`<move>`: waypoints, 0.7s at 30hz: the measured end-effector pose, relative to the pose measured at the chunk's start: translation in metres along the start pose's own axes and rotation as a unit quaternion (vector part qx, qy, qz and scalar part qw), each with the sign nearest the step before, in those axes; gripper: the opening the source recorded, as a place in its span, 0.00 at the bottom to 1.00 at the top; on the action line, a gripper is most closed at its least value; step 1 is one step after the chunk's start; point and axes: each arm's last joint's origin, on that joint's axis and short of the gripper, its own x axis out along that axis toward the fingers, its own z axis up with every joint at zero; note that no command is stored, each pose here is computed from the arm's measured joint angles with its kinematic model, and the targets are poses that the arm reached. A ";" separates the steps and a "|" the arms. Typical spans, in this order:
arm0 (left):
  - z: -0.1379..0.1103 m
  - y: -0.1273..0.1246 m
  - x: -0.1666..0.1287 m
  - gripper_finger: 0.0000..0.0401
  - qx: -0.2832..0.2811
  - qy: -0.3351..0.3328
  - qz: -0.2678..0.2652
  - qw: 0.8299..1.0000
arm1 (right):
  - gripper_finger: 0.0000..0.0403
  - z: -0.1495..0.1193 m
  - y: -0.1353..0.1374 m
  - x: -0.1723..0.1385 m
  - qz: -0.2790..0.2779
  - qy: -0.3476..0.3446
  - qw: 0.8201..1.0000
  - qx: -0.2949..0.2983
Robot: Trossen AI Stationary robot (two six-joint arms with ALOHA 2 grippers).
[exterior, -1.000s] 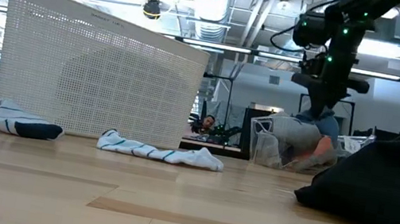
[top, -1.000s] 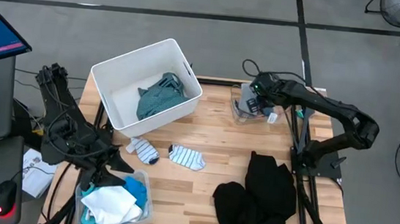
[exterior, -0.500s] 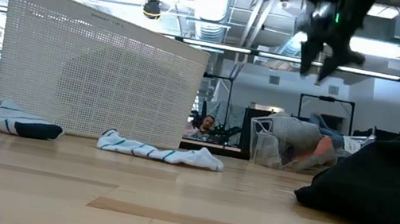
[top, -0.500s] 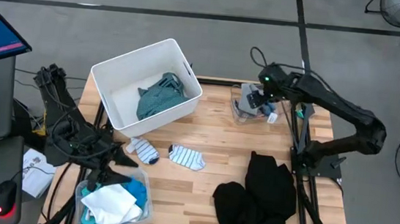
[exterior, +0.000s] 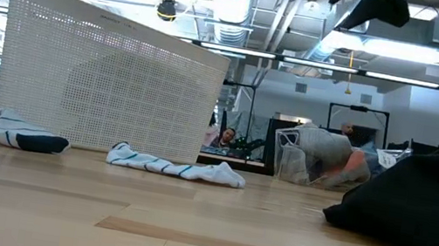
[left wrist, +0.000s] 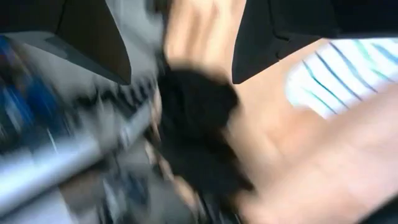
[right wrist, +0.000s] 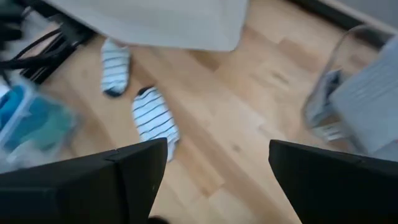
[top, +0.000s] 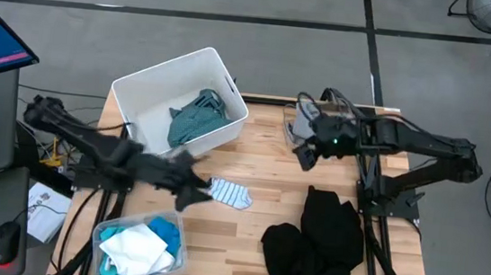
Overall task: Pick & Place Cloths
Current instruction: Put the white sock into the top transparent bin
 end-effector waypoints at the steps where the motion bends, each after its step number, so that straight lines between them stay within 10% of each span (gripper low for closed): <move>1: 0.002 0.005 0.010 0.65 0.009 0.048 -0.020 0.999 | 0.68 -0.003 0.004 -0.001 0.006 0.003 1.000 0.000; 8: -0.003 0.032 0.053 0.58 0.176 0.258 -0.130 0.941 | 0.68 -0.017 0.019 -0.007 0.021 0.003 1.000 0.008; 13: 0.010 0.031 0.068 0.55 0.302 0.292 -0.101 0.902 | 0.68 -0.024 0.026 -0.010 0.023 -0.006 1.000 0.007; 21: 0.021 0.029 0.088 0.55 0.467 0.394 -0.062 0.789 | 0.68 -0.032 0.034 -0.014 0.025 -0.018 1.000 0.003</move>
